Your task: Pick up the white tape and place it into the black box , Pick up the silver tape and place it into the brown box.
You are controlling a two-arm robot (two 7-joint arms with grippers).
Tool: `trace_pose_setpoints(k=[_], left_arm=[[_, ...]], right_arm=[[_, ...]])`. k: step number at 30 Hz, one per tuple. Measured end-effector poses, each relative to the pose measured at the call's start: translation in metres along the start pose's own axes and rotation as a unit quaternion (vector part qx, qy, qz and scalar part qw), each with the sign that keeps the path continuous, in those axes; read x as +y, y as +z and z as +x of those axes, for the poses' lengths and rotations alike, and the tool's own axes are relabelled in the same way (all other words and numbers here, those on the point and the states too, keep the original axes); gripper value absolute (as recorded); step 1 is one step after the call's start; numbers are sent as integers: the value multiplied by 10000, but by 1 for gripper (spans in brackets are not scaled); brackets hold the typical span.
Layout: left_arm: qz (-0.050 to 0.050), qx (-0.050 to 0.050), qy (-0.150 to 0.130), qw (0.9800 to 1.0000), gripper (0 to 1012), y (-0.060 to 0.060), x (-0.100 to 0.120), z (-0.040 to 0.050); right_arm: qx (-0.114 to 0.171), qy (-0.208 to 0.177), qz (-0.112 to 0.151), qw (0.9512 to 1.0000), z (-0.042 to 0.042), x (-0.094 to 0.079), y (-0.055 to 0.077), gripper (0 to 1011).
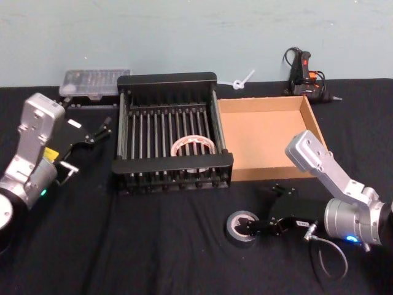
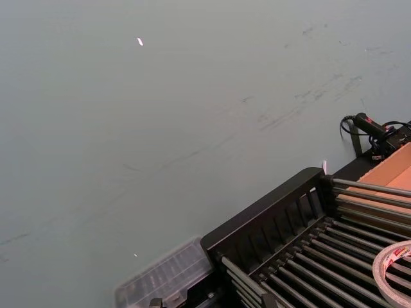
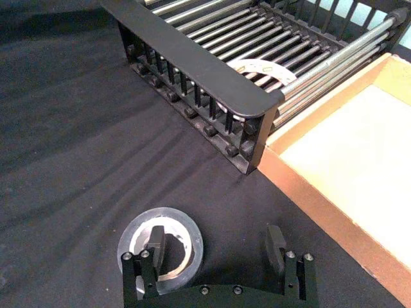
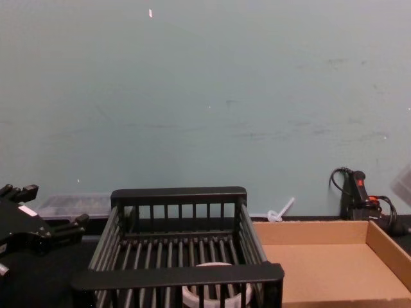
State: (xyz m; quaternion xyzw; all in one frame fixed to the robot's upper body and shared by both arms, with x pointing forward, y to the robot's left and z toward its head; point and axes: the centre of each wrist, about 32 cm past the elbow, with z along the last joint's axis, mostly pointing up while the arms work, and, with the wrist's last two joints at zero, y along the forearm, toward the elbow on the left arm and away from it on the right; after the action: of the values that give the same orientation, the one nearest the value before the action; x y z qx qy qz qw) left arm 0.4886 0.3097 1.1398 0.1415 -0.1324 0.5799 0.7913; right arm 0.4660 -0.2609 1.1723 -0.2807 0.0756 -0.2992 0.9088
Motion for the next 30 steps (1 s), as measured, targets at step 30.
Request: trace_pose_setpoints(k=[30], left_arm=[[0,0,0,10000,1001,0,0,0]], right_arm=[[21,23,-104,9999,-6,62,-9,1002]])
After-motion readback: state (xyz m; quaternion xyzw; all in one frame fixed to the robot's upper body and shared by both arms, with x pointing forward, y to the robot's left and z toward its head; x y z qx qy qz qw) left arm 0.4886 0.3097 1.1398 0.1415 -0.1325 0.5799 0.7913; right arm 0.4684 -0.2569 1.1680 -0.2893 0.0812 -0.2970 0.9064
